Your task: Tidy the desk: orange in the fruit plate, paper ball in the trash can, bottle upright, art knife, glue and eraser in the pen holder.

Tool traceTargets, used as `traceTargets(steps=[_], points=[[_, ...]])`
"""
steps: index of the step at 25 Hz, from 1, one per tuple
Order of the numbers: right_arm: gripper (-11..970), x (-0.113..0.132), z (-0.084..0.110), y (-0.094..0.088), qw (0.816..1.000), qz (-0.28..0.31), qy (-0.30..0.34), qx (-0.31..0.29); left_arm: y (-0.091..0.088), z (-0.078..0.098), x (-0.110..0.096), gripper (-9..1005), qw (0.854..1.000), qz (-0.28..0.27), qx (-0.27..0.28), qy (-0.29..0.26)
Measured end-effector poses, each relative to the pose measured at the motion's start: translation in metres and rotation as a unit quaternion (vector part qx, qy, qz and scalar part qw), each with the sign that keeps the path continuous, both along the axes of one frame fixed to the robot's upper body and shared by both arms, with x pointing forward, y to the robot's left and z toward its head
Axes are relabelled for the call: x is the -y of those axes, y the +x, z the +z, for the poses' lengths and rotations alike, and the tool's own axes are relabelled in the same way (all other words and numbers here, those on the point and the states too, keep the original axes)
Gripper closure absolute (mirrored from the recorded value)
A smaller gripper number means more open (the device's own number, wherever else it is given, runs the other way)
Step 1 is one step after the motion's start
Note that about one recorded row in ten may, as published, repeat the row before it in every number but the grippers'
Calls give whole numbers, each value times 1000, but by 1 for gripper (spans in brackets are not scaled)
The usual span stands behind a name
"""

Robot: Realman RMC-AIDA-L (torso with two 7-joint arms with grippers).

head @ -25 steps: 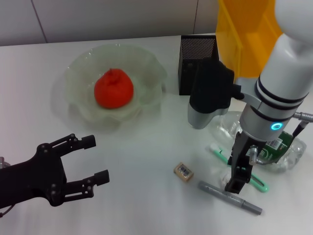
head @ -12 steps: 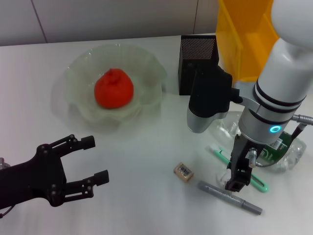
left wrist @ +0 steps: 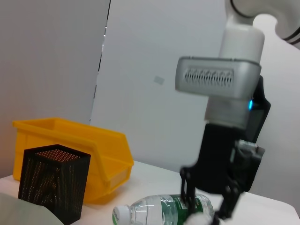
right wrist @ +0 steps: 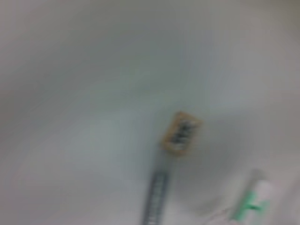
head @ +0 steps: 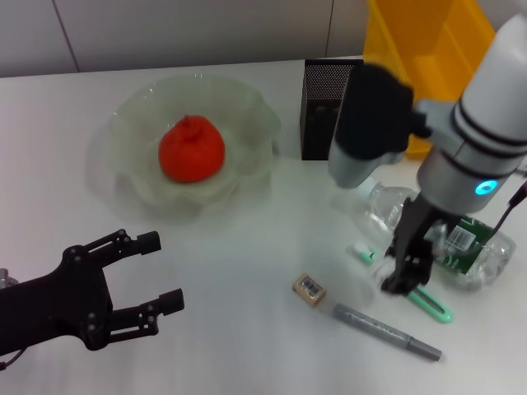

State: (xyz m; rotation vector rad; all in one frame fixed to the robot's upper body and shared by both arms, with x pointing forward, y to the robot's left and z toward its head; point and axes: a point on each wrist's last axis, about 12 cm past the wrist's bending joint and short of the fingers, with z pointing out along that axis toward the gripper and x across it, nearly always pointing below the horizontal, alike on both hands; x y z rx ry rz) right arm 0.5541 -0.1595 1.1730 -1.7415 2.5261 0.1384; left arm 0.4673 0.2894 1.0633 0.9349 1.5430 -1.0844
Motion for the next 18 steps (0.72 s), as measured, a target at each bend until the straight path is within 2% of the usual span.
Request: traceTargets(steps=[2,3,4,5,6,8,9,13,16,18], points=[[534,6,13,2,1000,-9,-7,25,0,0,0,136,1000,0,1,0],[534,15,30,6,998,-27,-16,56,0,0,0,136,1000,-1,2,0],[535,15,30,6,998,-27,-16,56,0,0,0,136,1000,-1,2,0],[535,25,48,8,994,-47,-22,92,0,0,0,135,1000,-1,1,0],[536,25,48,8,994,-47,-22,92,0,0,0,135,1000,-1,1,0],[537,40,75,11,985,-72,-32,154,-1,-1,0,135,1000,0,1,0],[538,40,75,11,985,-72,-32,154,-1,-1,0,135,1000,0,1,0],[540,59,98,16,971,-90,-13,222,0,0,0,135,1000,0,2,-2],[542,67,97,20,967,-96,-10,235,0,0,1,136,1000,0,1,-3],[543,79,89,26,963,-102,-9,248,0,0,2,136,1000,-1,-1,-4]])
